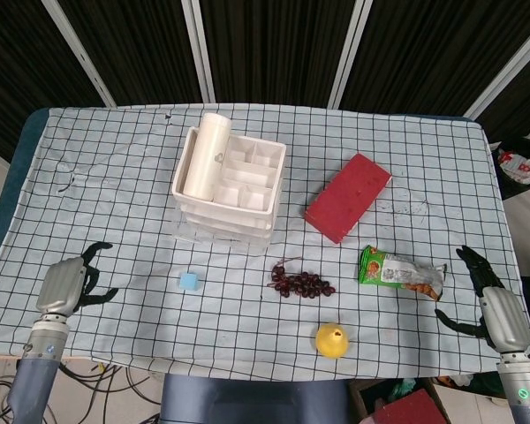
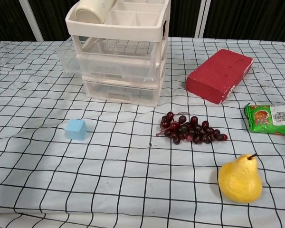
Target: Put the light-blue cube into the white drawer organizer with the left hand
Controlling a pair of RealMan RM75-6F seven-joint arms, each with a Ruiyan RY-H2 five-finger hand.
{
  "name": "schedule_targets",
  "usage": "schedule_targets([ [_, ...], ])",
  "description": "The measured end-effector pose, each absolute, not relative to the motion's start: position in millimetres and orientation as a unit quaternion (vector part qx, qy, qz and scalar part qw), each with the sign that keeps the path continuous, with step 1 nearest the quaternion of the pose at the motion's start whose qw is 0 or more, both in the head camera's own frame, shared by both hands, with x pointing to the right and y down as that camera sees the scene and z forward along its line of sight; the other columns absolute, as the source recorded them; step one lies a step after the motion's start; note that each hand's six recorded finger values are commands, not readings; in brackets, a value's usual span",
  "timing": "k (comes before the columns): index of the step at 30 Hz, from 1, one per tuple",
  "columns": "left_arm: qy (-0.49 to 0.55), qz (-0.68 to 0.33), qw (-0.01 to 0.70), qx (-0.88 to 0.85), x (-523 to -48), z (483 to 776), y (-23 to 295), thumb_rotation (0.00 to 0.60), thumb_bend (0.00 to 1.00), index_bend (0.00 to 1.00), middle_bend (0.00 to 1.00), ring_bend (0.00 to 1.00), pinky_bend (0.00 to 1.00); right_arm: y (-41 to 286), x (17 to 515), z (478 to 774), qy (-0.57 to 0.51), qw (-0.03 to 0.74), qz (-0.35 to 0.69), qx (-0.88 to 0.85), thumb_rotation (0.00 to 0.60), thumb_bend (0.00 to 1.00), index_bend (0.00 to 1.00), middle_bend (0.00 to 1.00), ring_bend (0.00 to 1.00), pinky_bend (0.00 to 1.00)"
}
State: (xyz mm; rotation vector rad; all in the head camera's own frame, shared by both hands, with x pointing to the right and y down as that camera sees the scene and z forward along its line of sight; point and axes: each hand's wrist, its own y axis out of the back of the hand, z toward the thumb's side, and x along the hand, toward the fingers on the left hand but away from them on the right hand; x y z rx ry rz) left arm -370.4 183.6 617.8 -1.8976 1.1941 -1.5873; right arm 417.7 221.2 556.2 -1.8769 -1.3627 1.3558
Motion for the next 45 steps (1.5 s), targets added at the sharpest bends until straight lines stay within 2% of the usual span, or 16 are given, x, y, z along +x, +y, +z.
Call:
schedule_targets([
  [9,0.356,-0.597,0.209,-0.687,-338.5,655.2,175.1,0.600,0.18,0.30,0.95,0.90,0.74,220.5,418.7,556.4,-0.496,0.224,0.492,-0.680,0.600,0.15,0.00,0.00,0.00,0.15],
  [21,0.291,-0.614,0.230,-0.697,-292.1,684.5,170.2,0.600,0.18,0.32,0.95,0.90,0.74,220.4,418.7,556.2,-0.497,0.224,0.491,-0.680,0.600,0.15,0.00,0.00,0.00,0.15],
  [31,0.274,-0.602,0.232,-0.714,-259.9,698.9,172.4,0.600,0.24,0.34,0.95,0.91,0.74,220.2,418.9,556.1,-0.497,0.225,0.491,-0.679,0.600,0.15,0.00,0.00,0.00,0.15],
  [38,0.265,-0.602,0.226,-0.718,-250.3,707.1,176.9,0.600,0.25,0.35,0.95,0.91,0.74,220.1,418.9,556.3,-0.496,0.225,0.491,-0.680,0.600,0.15,0.00,0.00,0.00,0.15],
  [45,0.263,-0.601,0.217,-0.723,-244.3,712.8,180.8,0.600,0.32,0.43,0.96,0.92,0.75,220.3,418.7,556.2,-0.496,0.226,0.491,-0.680,0.600,0.15,0.00,0.00,0.00,0.15],
])
